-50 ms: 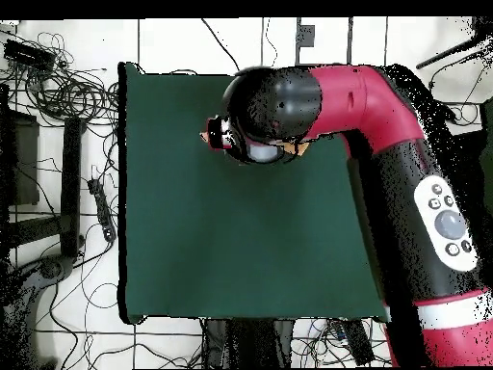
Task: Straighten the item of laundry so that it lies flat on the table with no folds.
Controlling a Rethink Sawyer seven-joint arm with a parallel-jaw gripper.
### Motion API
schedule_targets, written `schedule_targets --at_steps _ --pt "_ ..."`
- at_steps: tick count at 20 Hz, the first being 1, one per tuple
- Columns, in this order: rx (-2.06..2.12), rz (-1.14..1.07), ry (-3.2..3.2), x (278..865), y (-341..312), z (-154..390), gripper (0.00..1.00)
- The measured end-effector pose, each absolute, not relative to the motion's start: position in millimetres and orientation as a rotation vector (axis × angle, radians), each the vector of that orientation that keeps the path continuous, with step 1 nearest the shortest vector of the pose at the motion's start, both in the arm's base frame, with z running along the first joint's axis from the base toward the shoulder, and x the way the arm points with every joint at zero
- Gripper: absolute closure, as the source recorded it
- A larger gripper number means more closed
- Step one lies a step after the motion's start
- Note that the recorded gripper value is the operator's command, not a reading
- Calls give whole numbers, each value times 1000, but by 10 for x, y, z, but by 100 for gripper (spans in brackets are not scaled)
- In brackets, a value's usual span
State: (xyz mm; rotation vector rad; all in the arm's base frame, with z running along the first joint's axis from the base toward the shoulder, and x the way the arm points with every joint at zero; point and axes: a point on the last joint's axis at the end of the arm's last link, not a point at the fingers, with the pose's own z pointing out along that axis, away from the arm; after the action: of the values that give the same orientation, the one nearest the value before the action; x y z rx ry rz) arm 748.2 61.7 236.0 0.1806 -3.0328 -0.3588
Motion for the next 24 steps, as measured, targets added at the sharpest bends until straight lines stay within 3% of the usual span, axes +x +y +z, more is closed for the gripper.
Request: schedule_targets --at_steps 24 --pt "228 -368 -3021 6416 438 1723 100"
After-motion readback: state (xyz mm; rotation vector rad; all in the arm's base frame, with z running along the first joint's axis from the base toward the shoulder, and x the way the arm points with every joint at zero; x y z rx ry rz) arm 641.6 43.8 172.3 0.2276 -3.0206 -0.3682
